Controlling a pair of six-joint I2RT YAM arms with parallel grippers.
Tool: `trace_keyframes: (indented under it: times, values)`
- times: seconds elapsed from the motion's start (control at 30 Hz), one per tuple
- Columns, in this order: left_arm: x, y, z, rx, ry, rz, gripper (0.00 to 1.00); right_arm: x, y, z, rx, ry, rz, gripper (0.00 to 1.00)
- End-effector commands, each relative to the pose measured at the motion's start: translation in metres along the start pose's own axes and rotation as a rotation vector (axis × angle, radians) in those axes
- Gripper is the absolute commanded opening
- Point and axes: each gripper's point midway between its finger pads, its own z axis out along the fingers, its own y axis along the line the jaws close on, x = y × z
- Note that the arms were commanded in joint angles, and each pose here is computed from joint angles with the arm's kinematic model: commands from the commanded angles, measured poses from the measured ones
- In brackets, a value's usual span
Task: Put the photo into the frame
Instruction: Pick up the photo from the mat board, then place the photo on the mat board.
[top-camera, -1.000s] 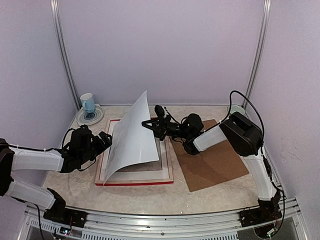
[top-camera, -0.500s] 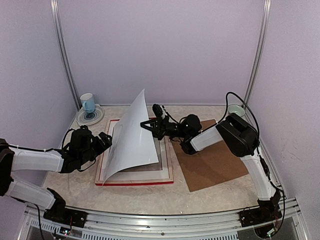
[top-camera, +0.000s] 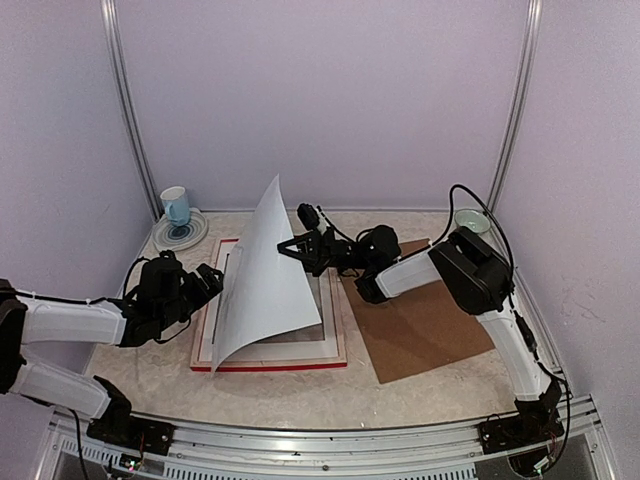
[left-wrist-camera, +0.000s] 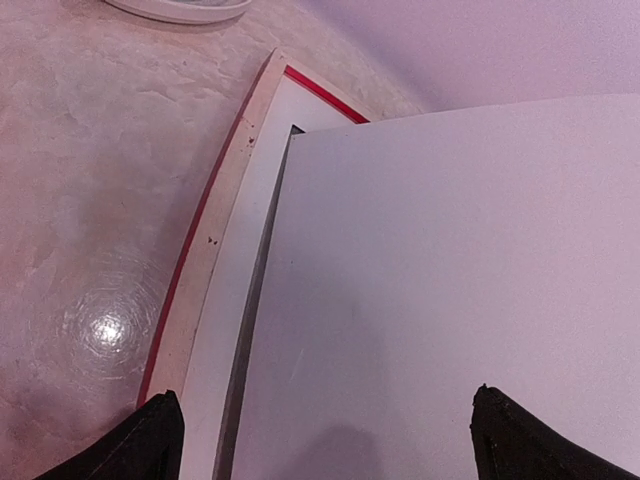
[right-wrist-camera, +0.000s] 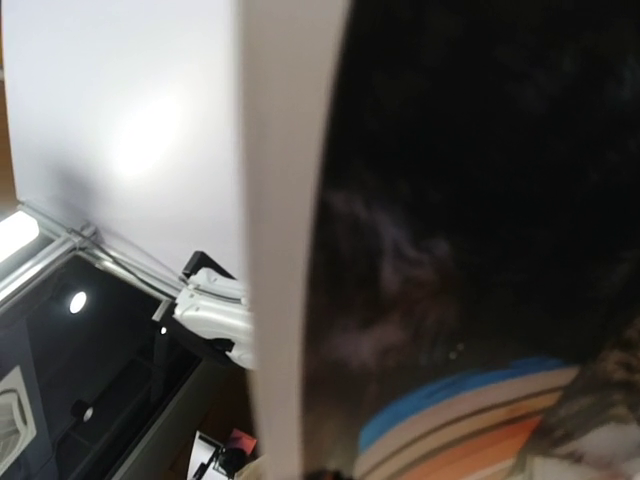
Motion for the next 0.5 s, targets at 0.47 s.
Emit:
trace_keyframes:
  times: [0.47]
  values:
    - [-0.038,0.003,-0.019,-0.012,-0.137,-0.034,0.99,-0.003,0.086,0.022,-0.202,0.094,-0.315,0.1]
